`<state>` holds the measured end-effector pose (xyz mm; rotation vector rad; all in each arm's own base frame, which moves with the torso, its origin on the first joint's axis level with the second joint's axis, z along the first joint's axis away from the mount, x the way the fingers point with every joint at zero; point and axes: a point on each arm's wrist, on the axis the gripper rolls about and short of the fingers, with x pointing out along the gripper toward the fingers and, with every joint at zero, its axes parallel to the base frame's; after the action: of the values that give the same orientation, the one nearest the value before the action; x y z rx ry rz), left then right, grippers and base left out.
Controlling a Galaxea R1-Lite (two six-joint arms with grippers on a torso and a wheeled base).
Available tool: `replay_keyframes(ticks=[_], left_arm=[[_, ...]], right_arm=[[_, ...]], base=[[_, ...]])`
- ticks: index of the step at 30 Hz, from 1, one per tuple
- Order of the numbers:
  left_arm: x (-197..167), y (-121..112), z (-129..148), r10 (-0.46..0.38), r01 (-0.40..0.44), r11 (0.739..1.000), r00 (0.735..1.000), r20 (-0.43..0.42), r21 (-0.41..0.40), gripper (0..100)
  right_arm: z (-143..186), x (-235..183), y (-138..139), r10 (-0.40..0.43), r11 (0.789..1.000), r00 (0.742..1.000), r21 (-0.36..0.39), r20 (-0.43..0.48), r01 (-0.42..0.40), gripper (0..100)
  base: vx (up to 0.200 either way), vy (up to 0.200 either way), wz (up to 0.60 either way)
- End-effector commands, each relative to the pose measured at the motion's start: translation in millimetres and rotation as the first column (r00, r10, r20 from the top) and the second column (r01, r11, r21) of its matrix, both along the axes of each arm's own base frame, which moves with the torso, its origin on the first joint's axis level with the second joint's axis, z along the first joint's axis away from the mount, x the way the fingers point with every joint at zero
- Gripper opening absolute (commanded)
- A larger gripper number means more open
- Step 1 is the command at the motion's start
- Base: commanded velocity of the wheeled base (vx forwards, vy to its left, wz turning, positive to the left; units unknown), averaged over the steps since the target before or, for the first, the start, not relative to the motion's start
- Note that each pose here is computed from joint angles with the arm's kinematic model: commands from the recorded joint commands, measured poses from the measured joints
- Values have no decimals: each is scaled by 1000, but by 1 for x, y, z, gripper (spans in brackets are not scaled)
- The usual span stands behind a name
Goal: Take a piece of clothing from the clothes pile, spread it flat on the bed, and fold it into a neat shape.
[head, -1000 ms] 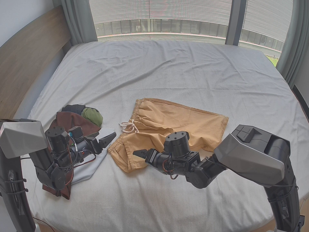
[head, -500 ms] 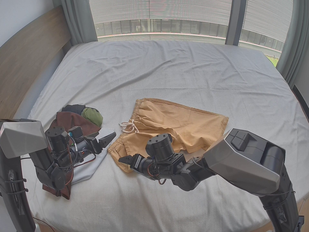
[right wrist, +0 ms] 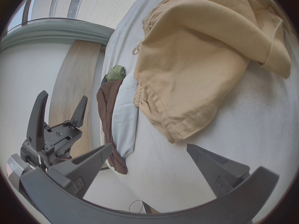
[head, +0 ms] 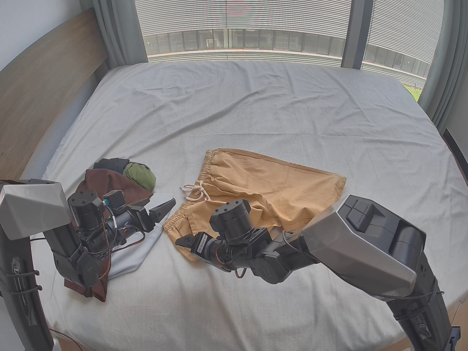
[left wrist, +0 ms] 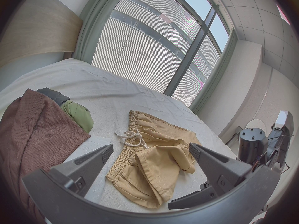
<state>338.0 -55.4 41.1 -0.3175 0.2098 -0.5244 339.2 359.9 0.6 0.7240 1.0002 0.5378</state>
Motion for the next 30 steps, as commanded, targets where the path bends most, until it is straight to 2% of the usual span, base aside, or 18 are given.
replay_keyframes(ticks=[1,5,15,23,25,30], left_arm=[[0,-1,2,-2,2,1000,1000,5,-1,100],[-1,-1,4,-2,2,1000,1000,11,-2,100],[-1,0,7,-2,2,1000,1000,19,-4,100],[-1,0,7,0,0,1000,1000,21,-4,100],[-1,0,7,0,0,1000,1000,21,-4,100],[-1,0,7,0,0,1000,1000,19,-4,100]], right_arm=[[-5,10,0,-26,1000,1000,2,14,26,100],[-4,21,-4,-57,998,998,-6,18,57,100],[-4,24,-2,-62,997,998,-47,-16,62,100],[-7,28,0,-107,993,994,-51,20,108,100],[-4,31,1,-132,991,989,-27,61,134,100],[5,33,0,-161,987,982,0,99,162,100]], base=[[0,0,0],[0,0,0],[0,0,0],[0,0,0],[0,0,0],[0,0,0]])
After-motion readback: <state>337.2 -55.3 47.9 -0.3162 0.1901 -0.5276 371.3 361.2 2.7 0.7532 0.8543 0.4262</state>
